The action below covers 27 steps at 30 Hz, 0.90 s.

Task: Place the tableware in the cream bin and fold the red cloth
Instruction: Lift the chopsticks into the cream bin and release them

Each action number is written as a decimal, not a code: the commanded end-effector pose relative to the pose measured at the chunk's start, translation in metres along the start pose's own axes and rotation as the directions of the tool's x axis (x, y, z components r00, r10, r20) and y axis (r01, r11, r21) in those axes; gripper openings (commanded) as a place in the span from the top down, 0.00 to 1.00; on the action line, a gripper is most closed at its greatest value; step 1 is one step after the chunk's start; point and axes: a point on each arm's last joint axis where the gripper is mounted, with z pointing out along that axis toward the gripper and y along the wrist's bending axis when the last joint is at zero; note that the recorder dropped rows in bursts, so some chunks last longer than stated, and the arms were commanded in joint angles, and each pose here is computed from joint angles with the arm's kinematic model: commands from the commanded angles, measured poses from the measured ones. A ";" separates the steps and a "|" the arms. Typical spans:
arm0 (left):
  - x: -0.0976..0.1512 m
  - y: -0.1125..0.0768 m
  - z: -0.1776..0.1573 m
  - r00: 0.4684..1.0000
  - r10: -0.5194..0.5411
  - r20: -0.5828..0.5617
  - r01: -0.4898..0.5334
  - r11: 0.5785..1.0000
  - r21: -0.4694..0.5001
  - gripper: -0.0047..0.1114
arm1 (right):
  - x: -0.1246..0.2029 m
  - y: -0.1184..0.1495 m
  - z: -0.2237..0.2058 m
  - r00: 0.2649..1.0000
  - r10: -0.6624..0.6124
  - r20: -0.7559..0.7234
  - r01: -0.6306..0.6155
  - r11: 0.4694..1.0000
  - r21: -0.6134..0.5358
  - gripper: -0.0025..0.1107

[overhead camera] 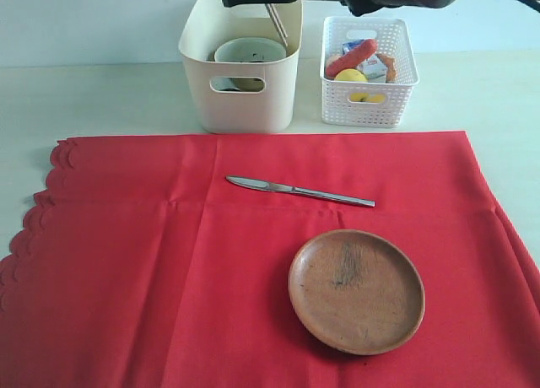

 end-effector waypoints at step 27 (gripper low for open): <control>0.001 0.000 0.000 1.000 0.002 0.003 -0.002 1.000 -0.001 0.96 | 0.013 -0.010 0.012 0.992 0.124 0.016 -0.125 0.988 0.093 0.50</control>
